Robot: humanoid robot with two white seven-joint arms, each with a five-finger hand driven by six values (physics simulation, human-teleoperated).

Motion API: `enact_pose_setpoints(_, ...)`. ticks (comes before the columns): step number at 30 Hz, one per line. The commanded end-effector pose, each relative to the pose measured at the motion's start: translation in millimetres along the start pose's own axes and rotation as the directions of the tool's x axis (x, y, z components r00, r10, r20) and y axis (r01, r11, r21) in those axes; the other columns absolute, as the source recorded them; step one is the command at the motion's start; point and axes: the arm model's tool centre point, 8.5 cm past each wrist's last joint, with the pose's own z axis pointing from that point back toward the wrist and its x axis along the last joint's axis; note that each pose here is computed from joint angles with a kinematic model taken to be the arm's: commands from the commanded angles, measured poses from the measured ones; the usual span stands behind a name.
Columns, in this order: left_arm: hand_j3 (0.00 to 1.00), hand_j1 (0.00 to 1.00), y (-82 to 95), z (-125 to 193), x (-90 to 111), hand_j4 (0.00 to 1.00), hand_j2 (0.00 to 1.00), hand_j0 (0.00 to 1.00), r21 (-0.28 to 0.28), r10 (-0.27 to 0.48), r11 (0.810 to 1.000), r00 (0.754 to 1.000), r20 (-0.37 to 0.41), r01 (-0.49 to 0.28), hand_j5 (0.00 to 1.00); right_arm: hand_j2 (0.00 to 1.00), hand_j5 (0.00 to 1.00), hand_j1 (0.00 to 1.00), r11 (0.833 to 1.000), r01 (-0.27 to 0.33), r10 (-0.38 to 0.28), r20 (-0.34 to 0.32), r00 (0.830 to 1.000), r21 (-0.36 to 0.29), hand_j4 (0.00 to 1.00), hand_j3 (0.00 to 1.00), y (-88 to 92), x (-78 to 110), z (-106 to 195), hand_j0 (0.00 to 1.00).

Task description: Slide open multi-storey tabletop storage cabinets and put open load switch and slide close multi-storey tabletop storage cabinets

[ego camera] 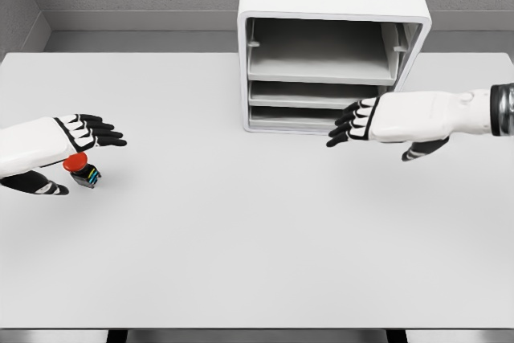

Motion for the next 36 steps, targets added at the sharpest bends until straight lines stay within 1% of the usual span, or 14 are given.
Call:
enact_pose_setpoints(1,1.00,1.00,0.2,-1,1,1.00,1.00,1.00,0.006,0.007,1.000,1.000,0.005,-0.007,1.00,1.00,1.00,1.00,1.000,-0.002,0.002,0.037,0.999,-0.016,1.00,1.00,-4.4,5.0,-14,1.00)
enact_pose_setpoints(2,1.00,1.00,2.2,-1,1,1.00,1.00,1.00,0.009,0.004,1.000,1.000,0.005,-0.004,1.00,1.00,1.00,1.00,1.000,-0.008,0.008,0.033,0.999,-0.019,1.00,1.00,-7.2,4.2,-13,1.00)
enact_pose_setpoints(5,1.00,1.00,3.7,-1,2,1.00,1.00,1.00,0.014,0.006,1.000,1.000,0.007,-0.006,1.00,1.00,1.00,1.00,0.993,0.002,0.000,0.017,1.000,-0.120,1.00,1.00,-13.9,0.5,-7,1.00)
enact_pose_setpoints(6,1.00,1.00,3.8,-1,2,1.00,1.00,1.00,0.015,0.007,1.000,1.000,0.008,-0.007,1.00,1.00,1.00,1.00,0.993,0.005,-0.003,0.014,1.000,-0.118,1.00,1.00,-12.3,0.1,-6,1.00)
enact_pose_setpoints(7,1.00,1.00,2.9,-1,1,1.00,1.00,1.00,0.015,0.007,1.000,1.000,0.006,-0.008,1.00,1.00,1.00,1.00,0.997,0.028,-0.028,0.005,1.000,-0.074,1.00,1.00,2.7,-0.5,-2,1.00)
enact_pose_setpoints(9,1.00,1.00,0.6,-3,1,1.00,1.00,1.00,0.019,0.010,1.000,1.000,0.005,-0.010,1.00,1.00,1.00,1.00,0.999,0.031,-0.031,0.000,1.000,-0.027,1.00,1.00,8.8,-0.8,0,1.00)
enact_pose_setpoints(11,1.00,1.00,4.7,1,-4,1.00,1.00,1.00,0.018,-0.012,1.000,1.000,-0.017,0.012,1.00,1.00,1.00,1.00,0.999,0.012,-0.012,-0.004,1.000,-0.037,1.00,1.00,-0.4,-1.8,2,1.00)
enact_pose_setpoints(17,1.00,1.00,-10.1,7,-21,1.00,1.00,1.00,-0.043,-0.039,0.998,0.996,-0.085,0.036,1.00,1.00,1.00,1.00,0.998,-0.034,0.036,0.044,0.998,-0.046,1.00,1.00,-23.6,3.8,-16,1.00)
enact_pose_setpoints(20,1.00,1.00,-21.8,-2,-25,1.00,1.00,1.00,-0.034,-0.029,0.999,0.995,-0.094,0.026,1.00,1.00,1.00,1.00,0.999,-0.005,0.008,0.085,0.996,-0.034,1.00,1.00,-26.2,8.3,-23,1.00)
enact_pose_setpoints(22,1.00,1.00,-24.6,2,-32,1.00,1.00,1.00,-0.027,-0.014,1.000,0.993,-0.115,0.011,1.00,1.00,1.00,1.00,0.998,0.048,-0.043,0.131,0.990,-0.036,1.00,1.00,-32.3,11.9,-23,1.00)
enact_pose_setpoints(25,1.00,1.00,-27.0,0,-42,1.00,1.00,1.00,-0.005,0.006,1.000,0.990,-0.142,-0.007,1.00,1.00,1.00,1.00,0.992,0.098,-0.084,0.166,0.983,-0.076,1.00,1.00,-40.3,13.7,-20,1.00)
enact_pose_setpoints(28,1.00,1.00,-36.0,-8,-43,1.00,1.00,1.00,-0.011,0.009,1.000,0.990,-0.143,-0.011,1.00,1.00,1.00,1.00,0.991,0.095,-0.077,0.187,0.979,-0.090,1.00,1.00,-47.6,16.0,-26,1.00)
enact_pose_setpoints(32,1.00,1.00,-42.5,-15,-40,1.00,1.00,1.00,-0.022,0.019,1.000,0.992,-0.123,-0.022,1.00,1.00,1.00,1.00,0.985,0.126,-0.109,0.147,0.983,-0.115,1.00,1.00,-58.6,2.2,-30,1.00)
enact_pose_setpoints(36,1.00,1.00,-51.0,-18,-44,1.00,1.00,1.00,-0.031,0.026,0.999,0.990,-0.137,-0.031,1.00,1.00,1.00,1.00,0.973,0.195,-0.185,0.091,0.979,-0.119,1.00,1.00,-59.2,-9.9,-38,1.00)
